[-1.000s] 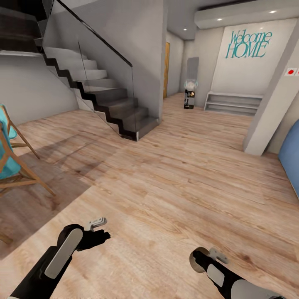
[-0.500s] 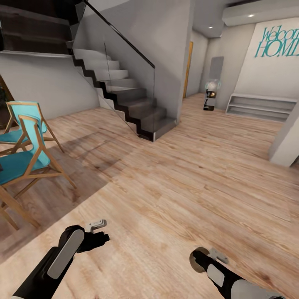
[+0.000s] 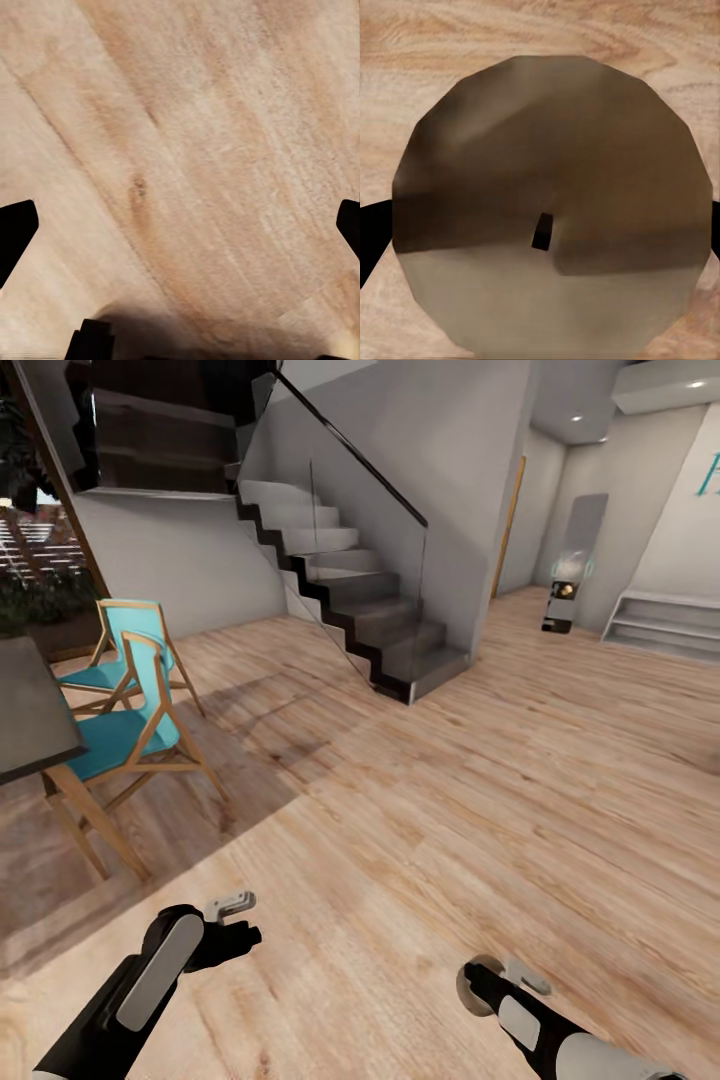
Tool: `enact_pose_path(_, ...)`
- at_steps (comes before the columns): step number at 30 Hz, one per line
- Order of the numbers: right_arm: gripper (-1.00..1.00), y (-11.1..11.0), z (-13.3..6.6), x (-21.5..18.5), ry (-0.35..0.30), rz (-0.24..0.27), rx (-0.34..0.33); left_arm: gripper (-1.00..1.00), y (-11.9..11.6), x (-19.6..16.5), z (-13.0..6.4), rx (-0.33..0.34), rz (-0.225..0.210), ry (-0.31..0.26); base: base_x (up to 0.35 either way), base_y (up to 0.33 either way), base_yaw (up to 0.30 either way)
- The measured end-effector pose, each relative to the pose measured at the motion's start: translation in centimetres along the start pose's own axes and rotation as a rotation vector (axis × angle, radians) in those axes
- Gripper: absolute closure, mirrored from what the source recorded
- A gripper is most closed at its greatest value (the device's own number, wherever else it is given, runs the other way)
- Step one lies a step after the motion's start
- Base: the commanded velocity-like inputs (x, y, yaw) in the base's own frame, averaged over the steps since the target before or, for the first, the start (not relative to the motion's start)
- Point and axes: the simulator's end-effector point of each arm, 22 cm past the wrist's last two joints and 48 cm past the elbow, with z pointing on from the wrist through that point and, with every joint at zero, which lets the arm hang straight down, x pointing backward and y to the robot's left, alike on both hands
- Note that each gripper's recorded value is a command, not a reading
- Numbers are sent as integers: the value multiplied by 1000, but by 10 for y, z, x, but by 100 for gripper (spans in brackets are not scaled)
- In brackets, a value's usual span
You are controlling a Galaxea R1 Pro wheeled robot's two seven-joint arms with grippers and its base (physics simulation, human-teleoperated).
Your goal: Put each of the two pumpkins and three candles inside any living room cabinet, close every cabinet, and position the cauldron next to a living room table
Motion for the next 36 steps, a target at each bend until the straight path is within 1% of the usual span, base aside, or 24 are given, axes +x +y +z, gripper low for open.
enact_pose_path(21, 100, 9, -31, -19, 8, -1, 5, -100, -7, -15, -34, -1, 1, 10, 0, 0, 285)
enact_pose_path(25, 100, 11, -37, -23, 9, -2, 6, -100, -15, -15, -40, 8, 3, 16, 0, 0, 285)
enact_pose_path(36, 100, 15, -53, -34, 11, -3, 6, -100, -19, -22, -58, 10, 4, 18, 0, 0, 285)
